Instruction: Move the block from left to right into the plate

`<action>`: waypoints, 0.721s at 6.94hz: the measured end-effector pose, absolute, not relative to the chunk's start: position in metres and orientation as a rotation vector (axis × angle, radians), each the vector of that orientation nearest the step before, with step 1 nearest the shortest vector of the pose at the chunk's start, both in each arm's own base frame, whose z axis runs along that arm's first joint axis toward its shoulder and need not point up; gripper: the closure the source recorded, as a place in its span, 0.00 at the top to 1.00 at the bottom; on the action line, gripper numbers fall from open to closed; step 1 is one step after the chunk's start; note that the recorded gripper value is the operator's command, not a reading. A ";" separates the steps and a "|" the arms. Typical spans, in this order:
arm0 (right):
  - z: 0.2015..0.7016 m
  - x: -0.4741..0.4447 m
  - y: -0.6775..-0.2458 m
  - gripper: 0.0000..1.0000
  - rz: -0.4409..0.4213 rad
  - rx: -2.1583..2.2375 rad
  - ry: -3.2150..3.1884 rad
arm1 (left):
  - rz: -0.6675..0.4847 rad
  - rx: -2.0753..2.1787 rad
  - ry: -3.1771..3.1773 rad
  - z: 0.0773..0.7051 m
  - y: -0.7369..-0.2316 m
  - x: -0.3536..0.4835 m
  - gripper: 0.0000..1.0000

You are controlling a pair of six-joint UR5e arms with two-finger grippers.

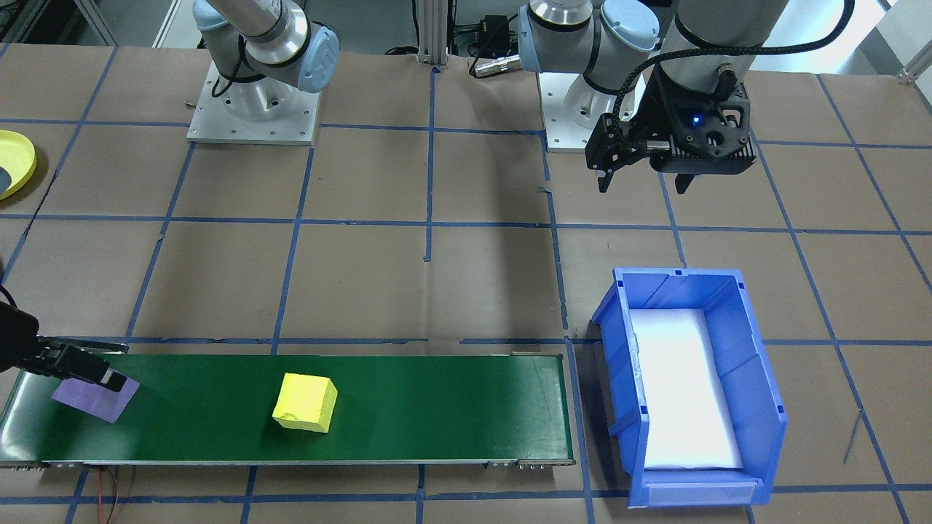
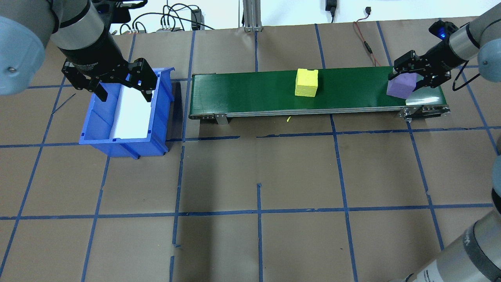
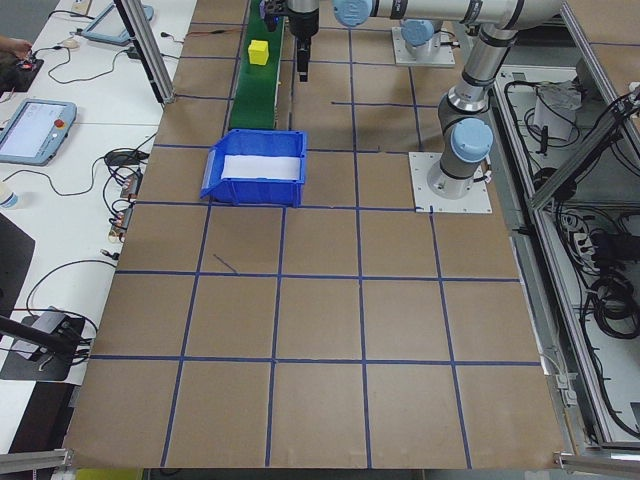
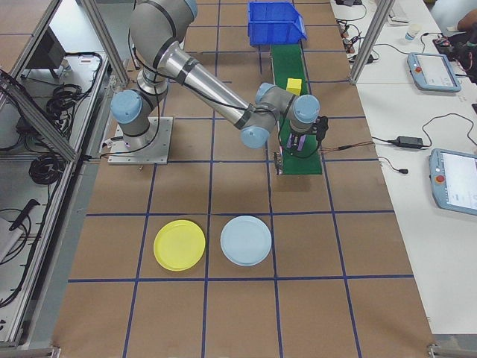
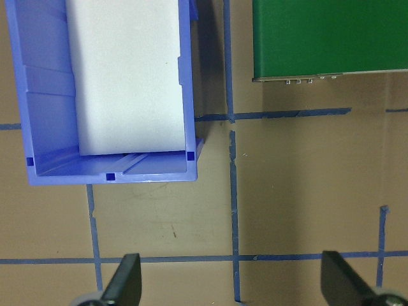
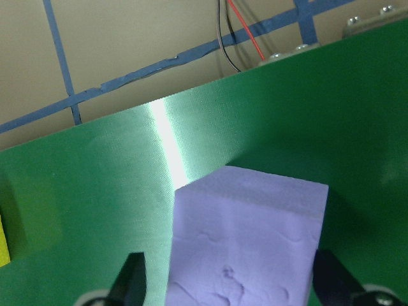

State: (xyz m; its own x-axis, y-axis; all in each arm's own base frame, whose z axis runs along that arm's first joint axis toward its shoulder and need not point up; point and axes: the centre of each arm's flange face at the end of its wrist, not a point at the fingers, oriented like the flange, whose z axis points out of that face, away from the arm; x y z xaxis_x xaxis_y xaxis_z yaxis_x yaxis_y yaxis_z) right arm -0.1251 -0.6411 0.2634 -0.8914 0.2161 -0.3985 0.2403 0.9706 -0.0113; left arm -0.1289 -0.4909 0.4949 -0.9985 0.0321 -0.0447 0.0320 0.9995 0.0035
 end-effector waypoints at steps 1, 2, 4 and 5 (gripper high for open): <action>0.265 -0.126 -0.640 0.34 -0.083 0.331 2.727 | 0.004 0.049 3.097 0.495 -0.491 -0.129 1.00; 0.269 -0.129 -0.640 0.33 -0.081 0.333 2.756 | 0.003 0.049 3.098 0.495 -0.491 -0.129 1.00; 0.285 -0.139 -0.636 0.33 -0.085 0.336 2.843 | 0.003 0.049 3.098 0.495 -0.491 -0.129 1.00; 0.298 -0.154 -0.630 0.34 -0.095 0.325 2.898 | 0.002 0.049 3.098 0.495 -0.491 -0.129 1.00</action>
